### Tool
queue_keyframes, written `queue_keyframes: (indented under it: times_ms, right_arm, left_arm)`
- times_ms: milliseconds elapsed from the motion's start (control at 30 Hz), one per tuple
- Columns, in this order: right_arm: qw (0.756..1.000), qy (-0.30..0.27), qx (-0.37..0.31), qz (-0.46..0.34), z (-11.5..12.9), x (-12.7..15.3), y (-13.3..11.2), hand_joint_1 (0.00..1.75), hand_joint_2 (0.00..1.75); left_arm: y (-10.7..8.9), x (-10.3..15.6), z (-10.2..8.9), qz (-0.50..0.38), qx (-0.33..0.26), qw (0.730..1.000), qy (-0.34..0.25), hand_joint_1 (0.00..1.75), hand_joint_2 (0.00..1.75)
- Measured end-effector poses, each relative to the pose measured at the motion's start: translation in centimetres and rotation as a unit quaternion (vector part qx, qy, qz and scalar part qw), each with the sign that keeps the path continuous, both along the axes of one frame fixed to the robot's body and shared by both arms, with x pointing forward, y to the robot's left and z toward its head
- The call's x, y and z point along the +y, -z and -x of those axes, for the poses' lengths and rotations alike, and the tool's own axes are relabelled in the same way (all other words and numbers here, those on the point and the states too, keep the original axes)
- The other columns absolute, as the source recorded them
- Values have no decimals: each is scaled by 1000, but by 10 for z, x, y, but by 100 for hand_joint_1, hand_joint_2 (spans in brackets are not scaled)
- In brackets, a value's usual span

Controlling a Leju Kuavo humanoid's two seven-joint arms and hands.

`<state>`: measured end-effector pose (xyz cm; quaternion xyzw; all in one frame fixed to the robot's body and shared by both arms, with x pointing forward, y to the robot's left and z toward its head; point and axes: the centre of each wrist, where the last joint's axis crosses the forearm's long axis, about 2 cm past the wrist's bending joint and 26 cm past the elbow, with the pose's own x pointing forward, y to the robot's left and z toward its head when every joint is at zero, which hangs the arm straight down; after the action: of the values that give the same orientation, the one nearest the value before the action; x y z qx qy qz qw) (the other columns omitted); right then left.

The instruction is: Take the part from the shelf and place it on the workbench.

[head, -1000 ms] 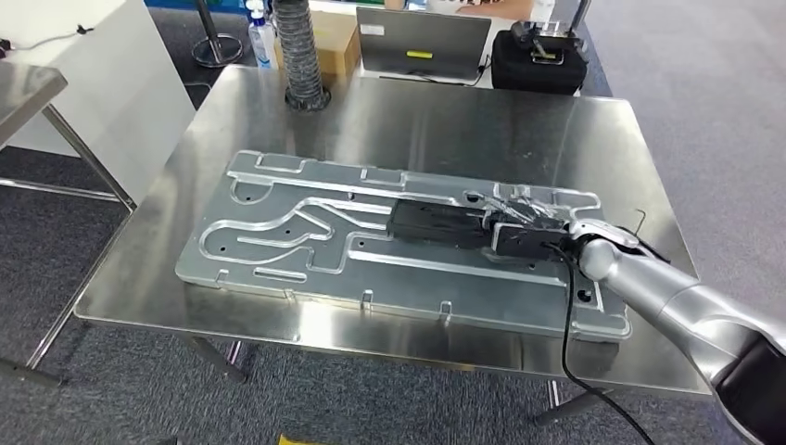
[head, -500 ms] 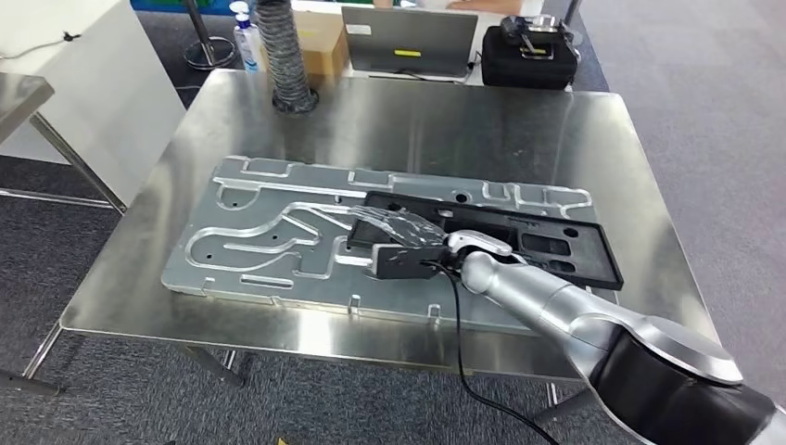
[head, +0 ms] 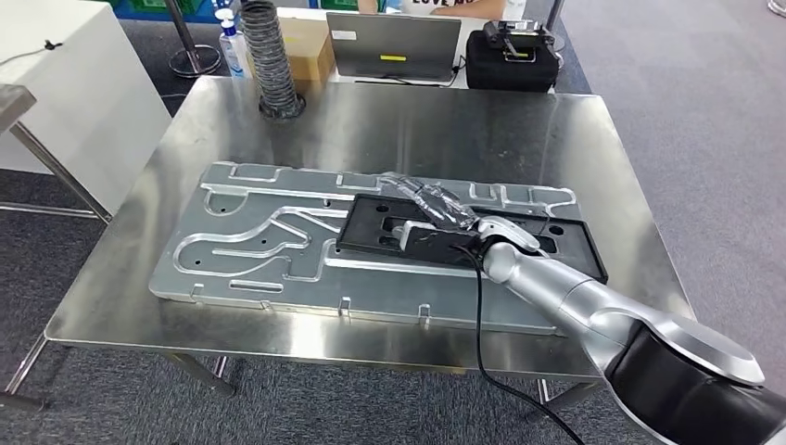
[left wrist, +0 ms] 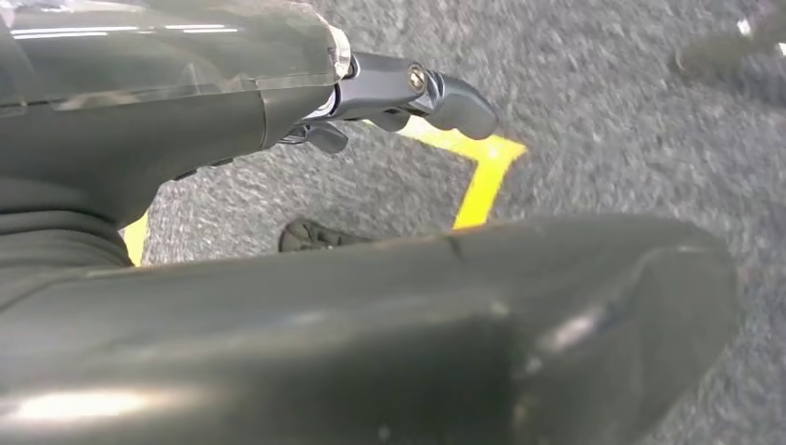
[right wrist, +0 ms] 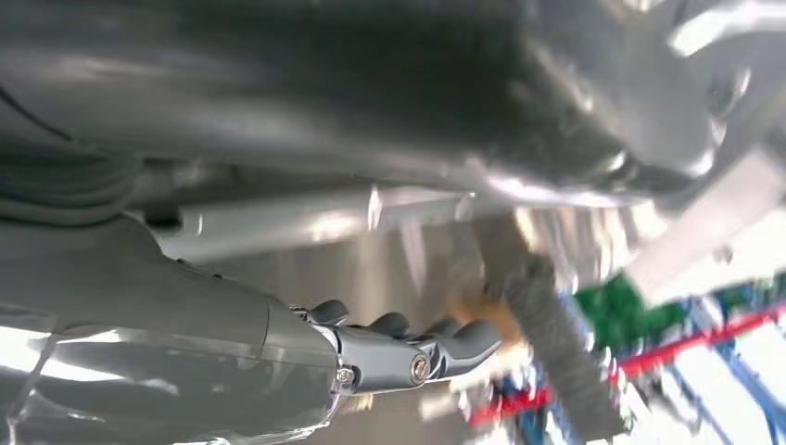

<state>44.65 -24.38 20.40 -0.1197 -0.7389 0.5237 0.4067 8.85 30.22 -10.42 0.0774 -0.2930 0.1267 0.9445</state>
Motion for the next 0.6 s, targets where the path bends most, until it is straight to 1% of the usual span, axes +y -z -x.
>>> queue_keyframes:
  times_ms: [67, 133, 200, 267, 300, 367, 433, 500, 533, 600]
  right_arm:
    - [998, 18, -57, -21, -4, -8, -7, 0, 0]
    - [991, 40, -121, -45, -8, -12, -17, 0, 0]
    - [984, 55, -157, -61, -10, -14, -25, 0, 0]
    - [979, 68, -179, -70, -9, -15, -26, 0, 0]
    - [974, 78, -199, -75, -8, -16, -26, 0, 0]
    - [956, 94, -265, -90, 0, -15, -29, 0, 0]
    - [930, 109, -327, -125, 15, -13, -33, 0, 0]
    - [906, 133, -358, -183, 39, -16, -29, 0, 0]
    - [892, 149, -370, -213, 53, -21, -26, 0, 0]
    - [862, 192, -395, -252, 83, -41, -19, 0, 0]
  left_arm:
    - [0, 0, 1, 3, -5, 1000, -4, 0, 0]
    - [1, 1, 3, 7, -11, 1000, -10, 0, 0]
    - [1, 3, 7, 9, -12, 1000, -16, 0, 0]
    - [2, 4, 11, 10, -11, 1000, -21, 0, 0]
    - [2, 5, 13, 11, -10, 1000, -23, 0, 0]
    - [3, 5, 17, 13, -9, 999, -29, 0, 0]
    - [4, 5, 24, 15, -4, 999, -40, 0, 0]
    - [6, 6, 34, 16, 2, 998, -53, 0, 0]
    - [6, 7, 39, 16, 6, 998, -59, 0, 0]
    - [7, 9, 46, 15, 10, 997, -71, 0, 0]
